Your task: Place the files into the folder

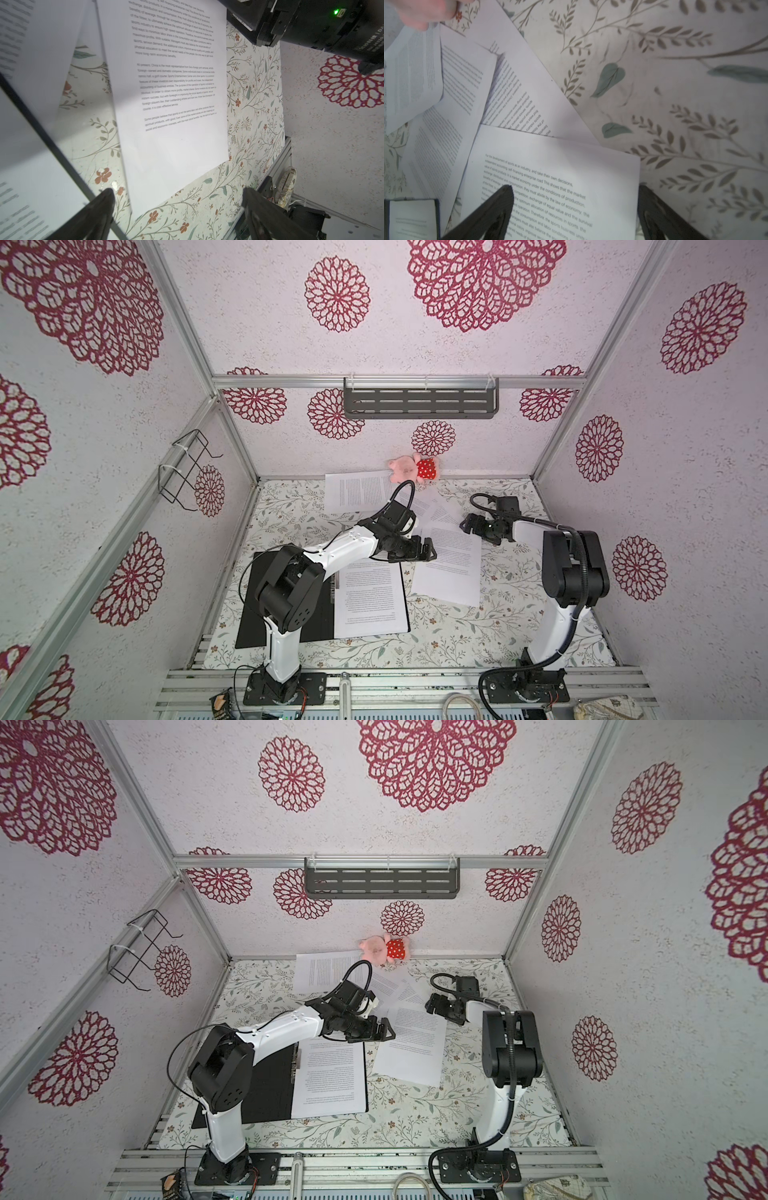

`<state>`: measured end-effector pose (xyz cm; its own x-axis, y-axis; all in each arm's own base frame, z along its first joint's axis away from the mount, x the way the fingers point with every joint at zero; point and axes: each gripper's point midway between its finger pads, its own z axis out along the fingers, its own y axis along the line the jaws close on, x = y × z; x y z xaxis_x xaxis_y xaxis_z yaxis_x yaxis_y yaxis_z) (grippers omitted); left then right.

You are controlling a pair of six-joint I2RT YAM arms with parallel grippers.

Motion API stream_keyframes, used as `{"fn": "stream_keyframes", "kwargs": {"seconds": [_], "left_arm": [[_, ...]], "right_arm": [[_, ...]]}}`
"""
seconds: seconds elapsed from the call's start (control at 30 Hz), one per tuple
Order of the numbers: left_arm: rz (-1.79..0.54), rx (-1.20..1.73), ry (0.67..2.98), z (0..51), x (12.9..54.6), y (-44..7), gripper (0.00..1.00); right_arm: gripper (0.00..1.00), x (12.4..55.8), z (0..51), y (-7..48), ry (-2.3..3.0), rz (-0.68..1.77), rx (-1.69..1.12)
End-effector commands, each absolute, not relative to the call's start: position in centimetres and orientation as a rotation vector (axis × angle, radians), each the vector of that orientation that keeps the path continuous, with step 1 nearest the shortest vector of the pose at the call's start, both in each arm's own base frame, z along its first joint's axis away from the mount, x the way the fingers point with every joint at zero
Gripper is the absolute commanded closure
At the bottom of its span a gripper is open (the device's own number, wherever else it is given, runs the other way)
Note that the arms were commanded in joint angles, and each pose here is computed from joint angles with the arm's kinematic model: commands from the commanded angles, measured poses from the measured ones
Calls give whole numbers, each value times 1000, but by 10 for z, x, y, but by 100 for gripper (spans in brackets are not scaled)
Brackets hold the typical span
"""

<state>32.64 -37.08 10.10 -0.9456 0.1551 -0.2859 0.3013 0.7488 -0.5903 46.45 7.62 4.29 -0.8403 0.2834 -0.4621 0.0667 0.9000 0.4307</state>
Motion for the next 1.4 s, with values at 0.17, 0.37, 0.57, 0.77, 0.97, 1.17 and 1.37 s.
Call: {"fn": "stream_keyframes", "kwargs": {"seconds": [0.17,0.37,0.57,0.77,0.97,1.17,1.37], "left_arm": [[-1020,465,2793,70,307,-403,1],[-1012,467,2853,44,302,-406,1],[-994,464,2895,26,297,-404,1],[-962,459,2944,8,289,-398,1],[-949,451,2961,0,285,-394,1],[-941,449,2967,-4,284,-392,1],[-937,451,2971,-6,284,-392,1]], "right_arm": [[5,418,25,83,2655,665,309],[6,415,23,81,2649,714,346],[6,412,23,82,2642,760,361],[7,409,31,85,2613,848,369],[8,401,35,92,2598,924,360],[8,382,36,98,2580,986,388],[9,358,41,106,2554,1065,420]]}}
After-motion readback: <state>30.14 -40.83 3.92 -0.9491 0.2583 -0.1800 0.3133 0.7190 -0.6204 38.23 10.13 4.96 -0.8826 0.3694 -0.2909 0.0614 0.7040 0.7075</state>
